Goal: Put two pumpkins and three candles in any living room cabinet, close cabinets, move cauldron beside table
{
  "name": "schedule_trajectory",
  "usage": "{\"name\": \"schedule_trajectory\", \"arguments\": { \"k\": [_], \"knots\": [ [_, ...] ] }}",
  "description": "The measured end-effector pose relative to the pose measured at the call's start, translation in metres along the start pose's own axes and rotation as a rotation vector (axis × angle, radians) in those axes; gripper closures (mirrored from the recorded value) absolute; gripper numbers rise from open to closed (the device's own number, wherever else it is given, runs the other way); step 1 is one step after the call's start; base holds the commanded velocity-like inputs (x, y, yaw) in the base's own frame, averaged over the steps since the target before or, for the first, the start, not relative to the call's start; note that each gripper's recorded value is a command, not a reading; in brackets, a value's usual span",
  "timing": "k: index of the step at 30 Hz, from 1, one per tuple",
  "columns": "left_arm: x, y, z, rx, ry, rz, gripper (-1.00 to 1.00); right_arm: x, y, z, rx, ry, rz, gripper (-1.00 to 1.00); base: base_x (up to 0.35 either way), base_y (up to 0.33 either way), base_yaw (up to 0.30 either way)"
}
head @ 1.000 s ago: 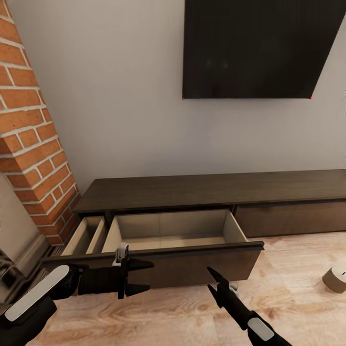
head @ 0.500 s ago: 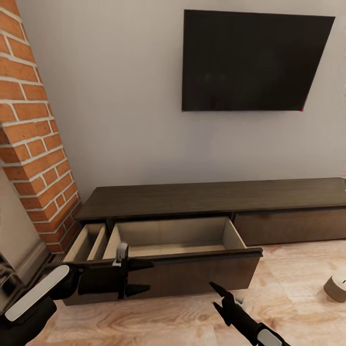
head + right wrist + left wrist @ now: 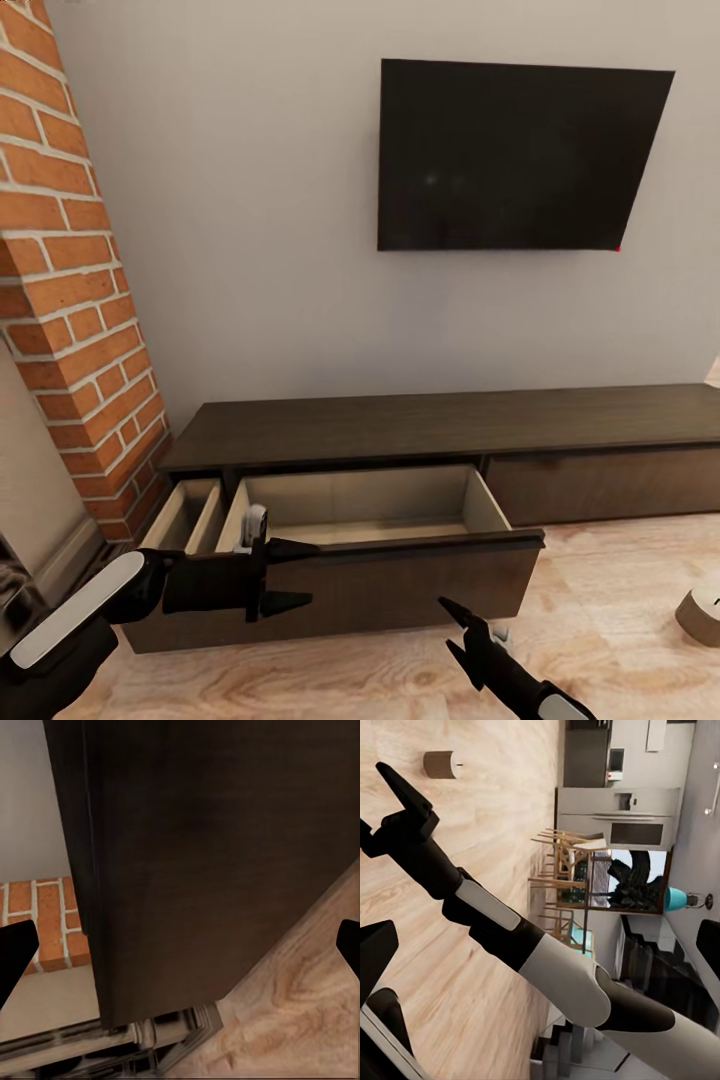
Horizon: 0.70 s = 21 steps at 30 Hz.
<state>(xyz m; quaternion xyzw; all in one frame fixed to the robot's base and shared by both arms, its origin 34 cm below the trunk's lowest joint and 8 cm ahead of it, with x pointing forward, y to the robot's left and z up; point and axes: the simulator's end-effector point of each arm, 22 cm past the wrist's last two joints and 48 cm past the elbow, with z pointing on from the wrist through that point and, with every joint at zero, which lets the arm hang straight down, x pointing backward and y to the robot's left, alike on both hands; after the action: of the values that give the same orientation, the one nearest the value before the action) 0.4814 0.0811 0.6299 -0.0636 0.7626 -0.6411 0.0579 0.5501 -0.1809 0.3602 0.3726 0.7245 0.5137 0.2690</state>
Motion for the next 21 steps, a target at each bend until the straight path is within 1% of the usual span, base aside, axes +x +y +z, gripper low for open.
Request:
{"name": "schedule_trajectory", "arguments": {
  "k": [4,8,13,21],
  "knots": [
    [-0.003,-0.008,-0.001,-0.001,0.000,-0.001,-1.00,0.001,0.007,-0.001,0.009,0.012,-0.012,-1.00,0.000,0.000,0.000],
    [-0.005,-0.017,-0.002,-0.001,-0.001,-0.002,-1.00,0.003,0.009,-0.005,0.026,0.016,-0.002,-1.00,0.000,0.000,0.000],
    [-0.008,-0.028,-0.004,-0.003,-0.001,-0.002,-1.00,0.003,0.017,-0.008,0.033,0.015,0.001,-1.00,0.000,0.000,0.000],
    [-0.009,-0.028,-0.004,-0.004,-0.002,-0.001,-1.00,0.004,0.015,-0.008,0.037,0.016,0.003,-1.00,-0.007,0.000,0.008]
  ]
}}
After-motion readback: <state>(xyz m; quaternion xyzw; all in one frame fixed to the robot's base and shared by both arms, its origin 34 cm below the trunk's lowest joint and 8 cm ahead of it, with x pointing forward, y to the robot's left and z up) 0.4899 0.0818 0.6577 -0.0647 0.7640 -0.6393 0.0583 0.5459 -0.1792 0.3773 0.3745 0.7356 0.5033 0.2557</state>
